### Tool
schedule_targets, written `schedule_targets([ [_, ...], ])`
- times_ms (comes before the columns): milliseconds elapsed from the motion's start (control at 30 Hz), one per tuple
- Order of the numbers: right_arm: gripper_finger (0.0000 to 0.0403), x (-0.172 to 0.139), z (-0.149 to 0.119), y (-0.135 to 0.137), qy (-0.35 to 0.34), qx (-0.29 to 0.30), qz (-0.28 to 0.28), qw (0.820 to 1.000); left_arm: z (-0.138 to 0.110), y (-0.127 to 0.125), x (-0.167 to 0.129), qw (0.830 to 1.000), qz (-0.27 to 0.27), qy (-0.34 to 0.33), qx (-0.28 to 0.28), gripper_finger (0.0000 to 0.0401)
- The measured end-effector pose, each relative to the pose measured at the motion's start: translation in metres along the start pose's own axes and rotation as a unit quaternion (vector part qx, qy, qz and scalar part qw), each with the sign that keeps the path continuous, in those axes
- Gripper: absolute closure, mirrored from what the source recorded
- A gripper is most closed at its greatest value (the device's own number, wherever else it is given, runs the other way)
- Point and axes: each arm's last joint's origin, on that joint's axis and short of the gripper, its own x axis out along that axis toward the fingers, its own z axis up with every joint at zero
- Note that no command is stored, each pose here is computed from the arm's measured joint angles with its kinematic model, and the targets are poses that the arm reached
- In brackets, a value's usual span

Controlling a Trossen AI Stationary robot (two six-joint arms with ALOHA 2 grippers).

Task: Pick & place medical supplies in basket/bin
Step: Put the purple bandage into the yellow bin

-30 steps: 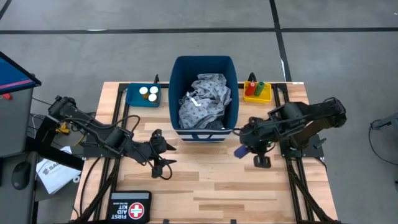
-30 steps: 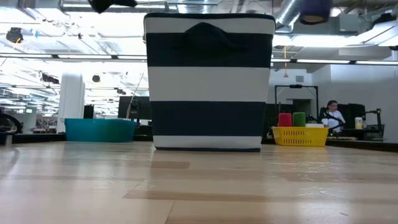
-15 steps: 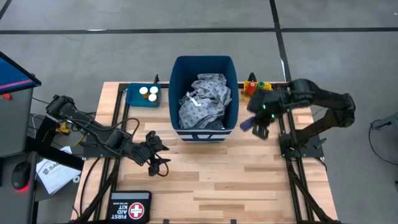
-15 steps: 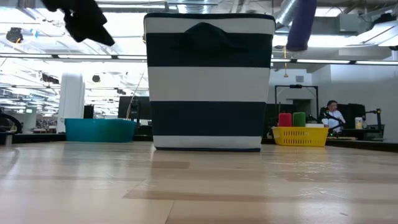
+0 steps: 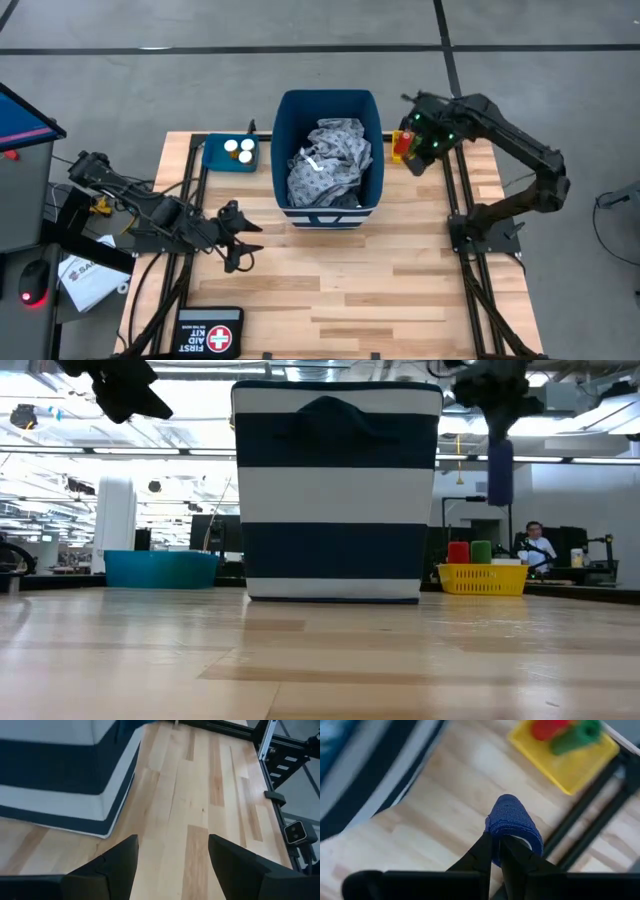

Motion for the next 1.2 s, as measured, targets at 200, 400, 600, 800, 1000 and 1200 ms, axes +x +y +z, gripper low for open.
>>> schedule_targets([
  [200,0.0376,0.008,0.014,-0.041,-0.01,0.101,-0.017,0.995,0.005,0.007,0.0,1.0,0.014,-0.013,0.021,0.0169],
  [400,0.0376,0.034,0.024,-0.068,0.008,0.169,-0.024,0.985,0.012,0.012,0.003,0.999,0.024,-0.032,0.027,0.0169],
  [600,0.0376,0.059,0.028,-0.09,-0.02,0.215,-0.012,0.976,0.016,0.016,0.005,0.998,0.035,-0.044,0.016,0.0169],
  [800,0.0376,0.064,0.03,-0.106,-0.037,0.236,-0.007,0.971,0.018,0.018,0.005,0.998,0.039,-0.049,0.009,0.0169],
  [1000,0.0376,0.07,0.032,-0.107,-0.047,0.231,-0.004,0.972,0.019,0.019,0.006,0.998,0.04,-0.051,0.007,0.0169],
  [1200,0.0376,0.076,0.032,-0.108,-0.052,0.237,-0.008,0.97,0.019,0.018,0.005,0.998,0.039,-0.054,0.002,0.0169],
])
